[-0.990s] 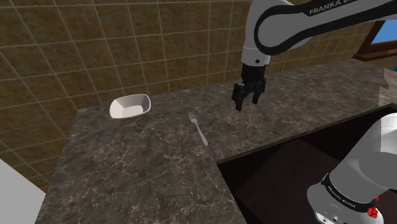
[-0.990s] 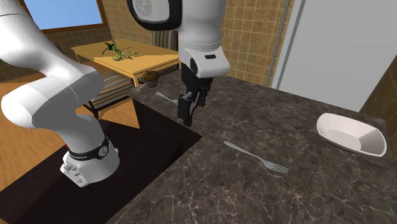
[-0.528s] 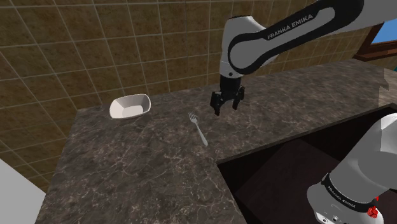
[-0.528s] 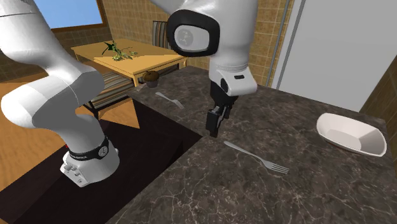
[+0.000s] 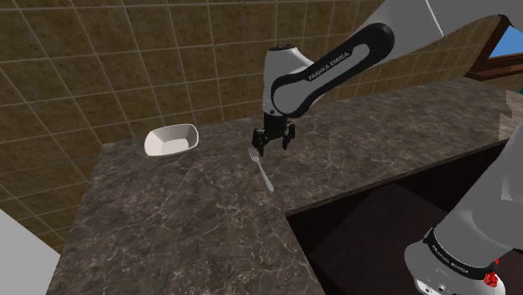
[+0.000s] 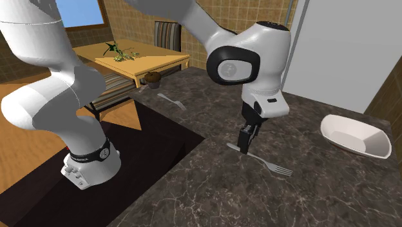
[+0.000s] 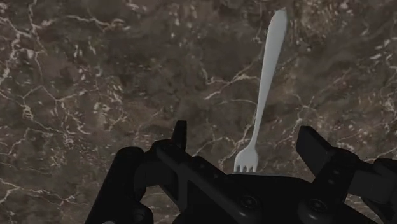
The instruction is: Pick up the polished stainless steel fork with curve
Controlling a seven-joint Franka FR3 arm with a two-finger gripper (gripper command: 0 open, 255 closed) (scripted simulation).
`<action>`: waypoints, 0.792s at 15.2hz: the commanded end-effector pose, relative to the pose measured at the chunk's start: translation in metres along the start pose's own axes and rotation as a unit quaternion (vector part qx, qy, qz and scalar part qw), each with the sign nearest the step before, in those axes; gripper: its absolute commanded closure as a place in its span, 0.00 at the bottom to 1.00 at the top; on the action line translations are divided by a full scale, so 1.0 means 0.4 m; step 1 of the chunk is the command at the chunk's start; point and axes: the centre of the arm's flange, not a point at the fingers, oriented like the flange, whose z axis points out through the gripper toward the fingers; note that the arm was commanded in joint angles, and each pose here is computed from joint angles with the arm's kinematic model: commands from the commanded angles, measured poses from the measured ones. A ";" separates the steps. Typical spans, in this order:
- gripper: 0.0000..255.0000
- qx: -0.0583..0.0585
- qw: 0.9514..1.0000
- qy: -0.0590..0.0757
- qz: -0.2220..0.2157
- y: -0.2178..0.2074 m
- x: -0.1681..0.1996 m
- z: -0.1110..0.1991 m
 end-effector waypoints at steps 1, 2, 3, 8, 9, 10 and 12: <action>0.00 -0.002 1.000 0.009 0.013 -0.025 0.050 0.031; 0.00 -0.004 1.000 0.013 0.019 -0.038 0.073 0.048; 0.00 -0.005 1.000 0.017 0.025 -0.050 0.096 0.065; 0.00 -0.009 0.998 0.030 0.045 -0.089 0.174 0.133; 0.00 -0.009 0.998 0.030 0.045 -0.089 0.174 0.146; 0.00 -0.009 0.998 0.030 0.045 -0.088 0.174 0.160; 0.00 -0.009 0.998 0.030 0.045 -0.087 0.174 0.186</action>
